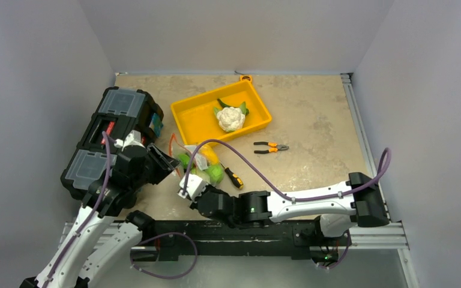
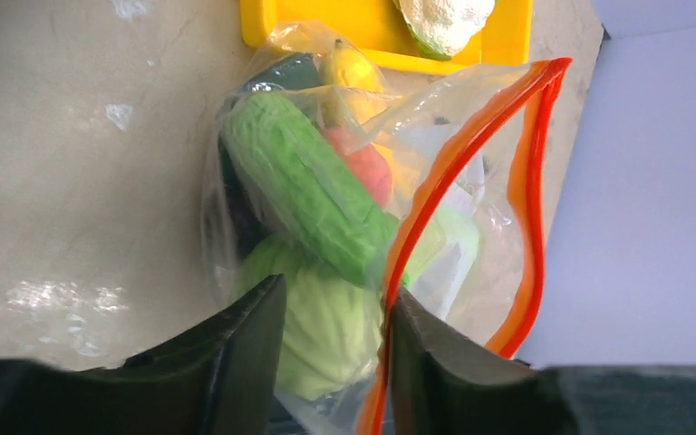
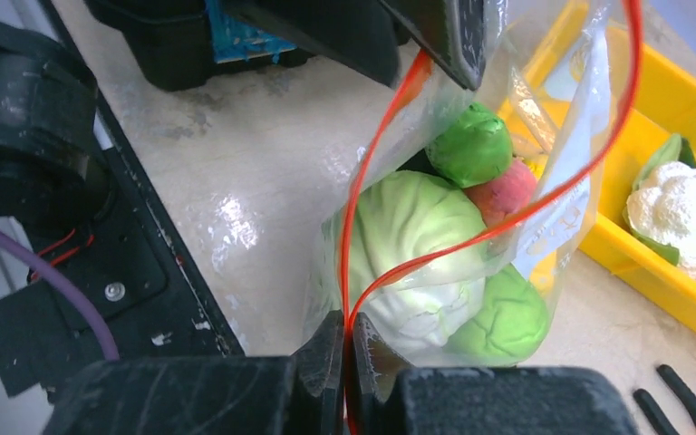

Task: Place the food in the zip-top bag and seal the zipper
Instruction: Adjust the zipper food storage bag at the center of the board.

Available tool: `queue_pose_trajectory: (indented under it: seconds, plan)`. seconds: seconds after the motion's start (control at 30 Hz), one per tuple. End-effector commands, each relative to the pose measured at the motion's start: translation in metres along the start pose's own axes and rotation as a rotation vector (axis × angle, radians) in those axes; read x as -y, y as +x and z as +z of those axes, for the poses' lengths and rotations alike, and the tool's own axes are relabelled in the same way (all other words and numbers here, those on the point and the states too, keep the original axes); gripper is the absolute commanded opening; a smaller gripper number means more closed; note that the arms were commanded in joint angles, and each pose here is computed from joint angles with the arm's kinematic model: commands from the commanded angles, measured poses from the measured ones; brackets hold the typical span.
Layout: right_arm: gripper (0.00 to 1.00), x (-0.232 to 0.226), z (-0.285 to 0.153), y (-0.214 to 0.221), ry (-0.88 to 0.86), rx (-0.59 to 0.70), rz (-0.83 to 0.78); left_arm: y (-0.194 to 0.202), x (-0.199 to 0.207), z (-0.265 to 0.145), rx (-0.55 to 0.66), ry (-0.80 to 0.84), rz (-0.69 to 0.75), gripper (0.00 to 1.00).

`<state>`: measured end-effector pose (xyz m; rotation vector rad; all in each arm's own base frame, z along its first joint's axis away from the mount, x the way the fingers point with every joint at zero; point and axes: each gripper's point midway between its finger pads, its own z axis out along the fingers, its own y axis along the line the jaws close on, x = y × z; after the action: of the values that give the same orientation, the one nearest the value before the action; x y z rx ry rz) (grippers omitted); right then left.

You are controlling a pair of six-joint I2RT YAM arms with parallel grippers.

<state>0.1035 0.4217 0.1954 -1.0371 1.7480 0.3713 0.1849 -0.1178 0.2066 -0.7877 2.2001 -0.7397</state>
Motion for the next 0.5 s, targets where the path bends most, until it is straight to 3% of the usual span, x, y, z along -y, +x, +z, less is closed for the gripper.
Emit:
queue_pose_trajectory:
  seconds: [0.0, 0.1, 0.17, 0.3, 0.47]
  plan:
    - [0.00, 0.011, -0.006, -0.038, -0.151, 0.151, 0.024, -0.018, 0.001, -0.024, 0.086, 0.061, 0.267, 0.52]
    - [0.00, 0.012, -0.006, -0.035, -0.244, 0.166, -0.025, -0.019, 0.006, -0.042, 0.113, 0.148, 0.425, 0.65]
    - [0.00, 0.015, -0.011, -0.040, -0.256, 0.195, -0.055, -0.021, 0.012, -0.054, 0.136, 0.210, 0.528, 0.69]
    - [0.00, 0.020, -0.017, -0.045, -0.294, 0.240, -0.103, -0.024, 0.031, -0.075, 0.191, 0.341, 0.734, 0.71]
    - [0.00, 0.020, -0.021, -0.048, -0.376, 0.275, -0.168, -0.005, 0.069, -0.094, 0.211, 0.637, 1.052, 0.73]
